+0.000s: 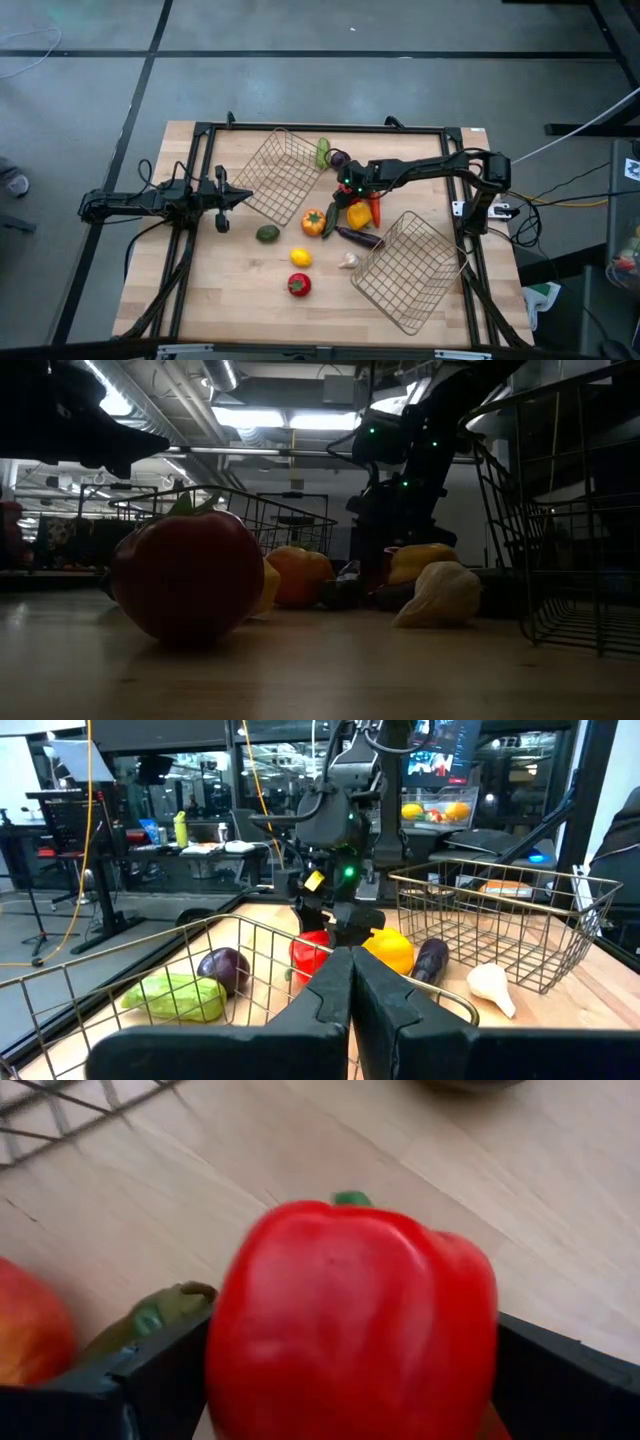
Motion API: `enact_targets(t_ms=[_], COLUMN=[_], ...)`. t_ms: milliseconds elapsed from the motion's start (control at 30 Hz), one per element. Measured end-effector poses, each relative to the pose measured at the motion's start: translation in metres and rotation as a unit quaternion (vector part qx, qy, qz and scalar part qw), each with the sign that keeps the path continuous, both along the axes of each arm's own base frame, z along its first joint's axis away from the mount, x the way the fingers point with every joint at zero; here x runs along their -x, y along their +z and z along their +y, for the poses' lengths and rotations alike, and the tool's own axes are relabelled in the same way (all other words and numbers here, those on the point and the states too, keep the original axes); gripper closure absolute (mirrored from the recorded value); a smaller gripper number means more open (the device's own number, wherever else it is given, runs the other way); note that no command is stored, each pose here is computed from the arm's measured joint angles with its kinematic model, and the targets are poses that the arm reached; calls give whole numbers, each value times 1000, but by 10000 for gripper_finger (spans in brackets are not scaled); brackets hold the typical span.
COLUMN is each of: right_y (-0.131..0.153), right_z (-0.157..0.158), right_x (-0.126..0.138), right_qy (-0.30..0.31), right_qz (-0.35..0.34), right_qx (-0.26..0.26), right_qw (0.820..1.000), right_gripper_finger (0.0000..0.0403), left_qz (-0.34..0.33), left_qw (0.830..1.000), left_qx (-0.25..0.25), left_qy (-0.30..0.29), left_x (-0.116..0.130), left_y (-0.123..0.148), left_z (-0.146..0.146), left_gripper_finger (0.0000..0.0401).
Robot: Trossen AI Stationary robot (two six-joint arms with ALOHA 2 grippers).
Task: Sort produce into baskets
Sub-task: Put the red bell pepper into the bottom basket
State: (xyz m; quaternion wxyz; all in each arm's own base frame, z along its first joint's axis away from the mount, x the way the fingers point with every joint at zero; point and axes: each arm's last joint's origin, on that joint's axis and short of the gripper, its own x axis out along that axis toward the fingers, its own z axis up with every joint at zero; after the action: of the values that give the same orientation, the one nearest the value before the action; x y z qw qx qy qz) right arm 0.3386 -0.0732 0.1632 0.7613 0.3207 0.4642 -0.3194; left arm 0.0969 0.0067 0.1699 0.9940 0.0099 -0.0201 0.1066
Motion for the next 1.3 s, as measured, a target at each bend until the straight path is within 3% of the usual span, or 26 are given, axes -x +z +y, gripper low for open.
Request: enact_targets(t_ms=[133,367,533,667,833,1033,1300], right_y=[0,1,13,29,56,96,144], right_z=[0,0,1,2,7,13,44], right_x=[0,0,3,10,23,40,71], right_qy=[0,10,40,41,54,81,134], right_qz=[-2,-1,-8,-21,-51,-129,-206], right_qx=[0,5,20,23,3,-21,-16], right_qw=[1000,1000,999,999,997,988,969], right_gripper_finger=[22,88,77,61,75,77,73], left_qz=[0,0,-4,-4,-4,-5,-24], left_qw=[1000,1000,1000,1000,1000,1000,994], left_qx=[0,2,17,18,18,21,111], left_qy=[0,0,-1,-1,-1,-1,-5], left_x=[0,0,0,0,0,0,0], left_y=[0,0,0,0,0,0,0], left_z=[0,0,0,0,0,0,0], left_gripper_finger=[401,401,401,401,401,401,401])
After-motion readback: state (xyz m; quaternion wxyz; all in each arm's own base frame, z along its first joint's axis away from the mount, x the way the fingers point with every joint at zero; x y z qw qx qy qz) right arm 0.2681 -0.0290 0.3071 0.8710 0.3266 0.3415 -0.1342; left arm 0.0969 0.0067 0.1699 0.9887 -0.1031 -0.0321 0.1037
